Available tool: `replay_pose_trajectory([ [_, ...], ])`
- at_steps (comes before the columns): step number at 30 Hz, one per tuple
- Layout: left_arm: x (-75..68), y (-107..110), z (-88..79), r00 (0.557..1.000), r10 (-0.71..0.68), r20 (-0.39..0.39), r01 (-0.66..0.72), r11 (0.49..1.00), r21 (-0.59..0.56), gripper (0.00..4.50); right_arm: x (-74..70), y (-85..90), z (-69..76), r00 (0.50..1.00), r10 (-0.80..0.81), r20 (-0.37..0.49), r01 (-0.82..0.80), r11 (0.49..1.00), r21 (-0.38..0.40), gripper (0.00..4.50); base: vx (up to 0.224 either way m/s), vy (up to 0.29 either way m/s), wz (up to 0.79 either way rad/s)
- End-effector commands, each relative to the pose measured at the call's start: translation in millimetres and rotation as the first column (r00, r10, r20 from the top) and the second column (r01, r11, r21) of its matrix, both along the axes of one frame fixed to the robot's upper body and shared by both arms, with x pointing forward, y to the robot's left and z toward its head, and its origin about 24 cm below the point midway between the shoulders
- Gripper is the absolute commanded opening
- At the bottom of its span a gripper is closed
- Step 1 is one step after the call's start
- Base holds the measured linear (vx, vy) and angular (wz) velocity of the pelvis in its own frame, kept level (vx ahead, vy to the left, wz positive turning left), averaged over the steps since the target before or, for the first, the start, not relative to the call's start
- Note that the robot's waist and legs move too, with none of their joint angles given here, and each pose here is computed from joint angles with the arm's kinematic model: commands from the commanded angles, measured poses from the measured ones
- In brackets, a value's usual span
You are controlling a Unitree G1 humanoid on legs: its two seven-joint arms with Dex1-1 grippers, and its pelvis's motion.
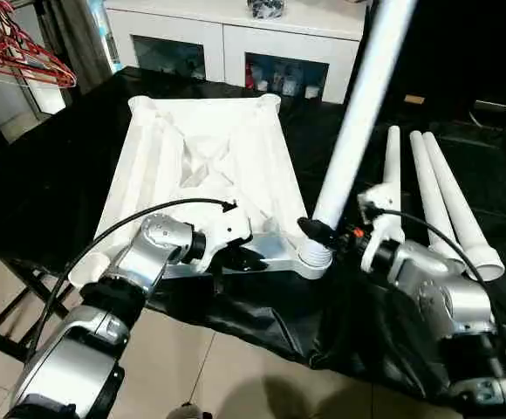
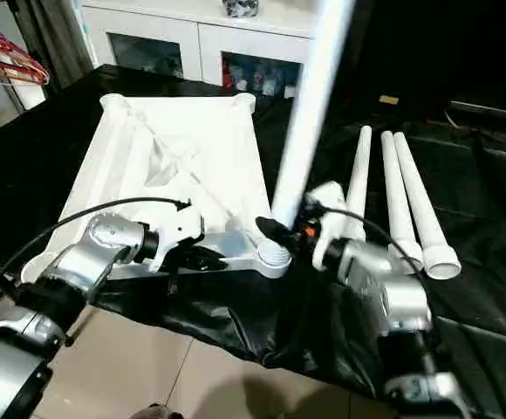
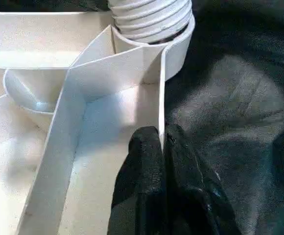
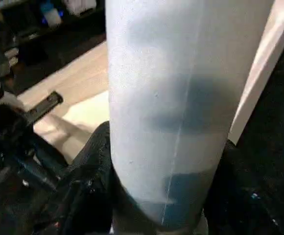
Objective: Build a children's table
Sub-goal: Insert table leg to table base
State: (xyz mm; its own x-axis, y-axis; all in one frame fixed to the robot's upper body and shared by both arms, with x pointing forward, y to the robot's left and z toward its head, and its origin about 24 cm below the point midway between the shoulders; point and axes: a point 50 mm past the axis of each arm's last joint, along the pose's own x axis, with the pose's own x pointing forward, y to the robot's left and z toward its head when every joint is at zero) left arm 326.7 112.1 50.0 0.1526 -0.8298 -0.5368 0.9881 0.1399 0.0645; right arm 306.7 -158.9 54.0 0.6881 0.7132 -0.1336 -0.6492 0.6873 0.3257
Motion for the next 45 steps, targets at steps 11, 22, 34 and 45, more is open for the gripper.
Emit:
replay_pose_trajectory([
  [11, 3.3, -2, 5.1, 0.998, 0.055, 0.009, -0.054, 0.996, -0.064, 0.0, -27.4, -10.6, -31.8, 0.985, -0.16, -0.064, 0.16, 0.987, -0.012, 1.9, 0.0, 0.0, 0.0],
  [22, 2.9, -3, 4.0, 0.998, 0.059, 0.013, -0.058, 0.996, -0.064, 0.0, -37.2, -2.1, -28.4, 0.988, -0.155, 0.026, 0.155, 0.988, -0.008, 1.9, 0.0, 0.0, 0.0],
  [34, 0.5, 1, 3.0, 0.999, 0.048, 0.02, -0.047, 0.998, -0.043, 0.0, -33.5, -2.7, -25.7, 0.998, 0.002, 0.056, 0.008, 0.984, -0.176, 1.9, 0.0, 0.0, 0.0],
  [45, -0.1, -1, 4.7, 1.0, -0.009, 0.005, 0.01, 1.0, -0.013, 0.0, -13.4, 3.7, -26.8, 0.98, 0.199, 0.007, -0.192, 0.951, -0.242, 1.9, 0.0, 0.0, 0.0],
])
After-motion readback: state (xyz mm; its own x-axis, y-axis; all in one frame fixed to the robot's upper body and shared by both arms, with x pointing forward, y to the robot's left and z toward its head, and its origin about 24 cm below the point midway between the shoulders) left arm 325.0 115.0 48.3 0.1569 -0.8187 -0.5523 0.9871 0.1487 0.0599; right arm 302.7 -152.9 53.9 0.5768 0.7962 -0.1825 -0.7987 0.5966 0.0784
